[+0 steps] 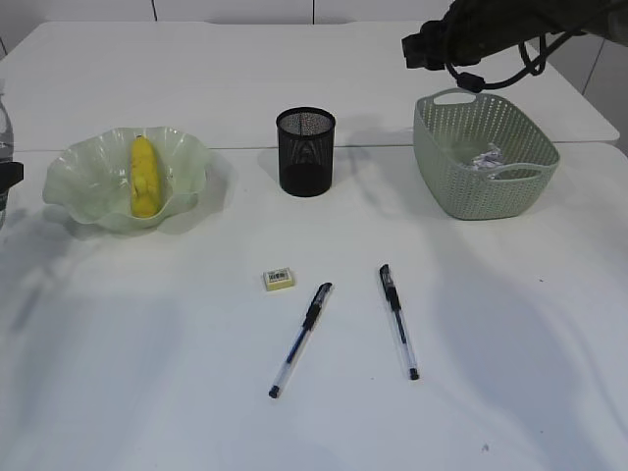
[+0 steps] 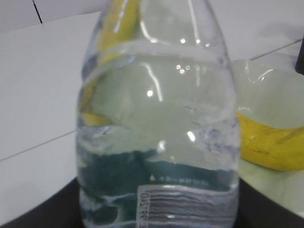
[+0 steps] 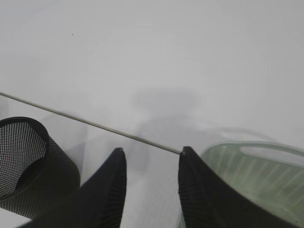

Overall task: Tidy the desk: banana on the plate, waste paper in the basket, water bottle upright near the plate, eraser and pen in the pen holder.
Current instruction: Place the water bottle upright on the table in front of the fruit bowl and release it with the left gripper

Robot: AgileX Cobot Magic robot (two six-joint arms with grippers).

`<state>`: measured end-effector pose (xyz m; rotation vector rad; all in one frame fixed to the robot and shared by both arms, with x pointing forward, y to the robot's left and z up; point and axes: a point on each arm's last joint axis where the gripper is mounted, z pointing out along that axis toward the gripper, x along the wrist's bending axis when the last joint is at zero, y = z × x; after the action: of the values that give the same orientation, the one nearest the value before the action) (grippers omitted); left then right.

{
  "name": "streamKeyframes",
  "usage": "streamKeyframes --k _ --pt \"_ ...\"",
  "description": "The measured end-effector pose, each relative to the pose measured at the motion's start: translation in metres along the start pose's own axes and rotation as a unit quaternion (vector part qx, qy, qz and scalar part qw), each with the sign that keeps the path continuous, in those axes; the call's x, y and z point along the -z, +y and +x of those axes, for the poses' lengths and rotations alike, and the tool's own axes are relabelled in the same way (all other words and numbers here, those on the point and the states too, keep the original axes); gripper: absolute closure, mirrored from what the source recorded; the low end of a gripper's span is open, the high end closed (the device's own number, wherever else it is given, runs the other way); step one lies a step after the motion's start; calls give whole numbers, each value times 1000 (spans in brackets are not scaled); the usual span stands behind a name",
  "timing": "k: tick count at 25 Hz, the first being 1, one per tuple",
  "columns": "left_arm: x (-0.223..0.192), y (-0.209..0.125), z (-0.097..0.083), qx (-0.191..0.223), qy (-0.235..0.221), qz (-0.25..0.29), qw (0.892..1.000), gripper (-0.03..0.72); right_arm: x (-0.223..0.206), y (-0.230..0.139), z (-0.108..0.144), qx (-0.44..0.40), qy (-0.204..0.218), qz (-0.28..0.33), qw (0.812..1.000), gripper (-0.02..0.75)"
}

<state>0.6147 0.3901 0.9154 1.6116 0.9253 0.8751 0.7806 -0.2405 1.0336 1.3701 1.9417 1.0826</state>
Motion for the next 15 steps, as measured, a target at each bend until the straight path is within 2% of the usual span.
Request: streamKeyframes --k 8,15 --pt "-2 -7 -2 -21 -11 -26 999 309 0 5 -3 9 -17 -26 999 456" --pt "1 -33 11 -12 36 -16 999 309 0 7 -4 17 -25 -39 999 456"
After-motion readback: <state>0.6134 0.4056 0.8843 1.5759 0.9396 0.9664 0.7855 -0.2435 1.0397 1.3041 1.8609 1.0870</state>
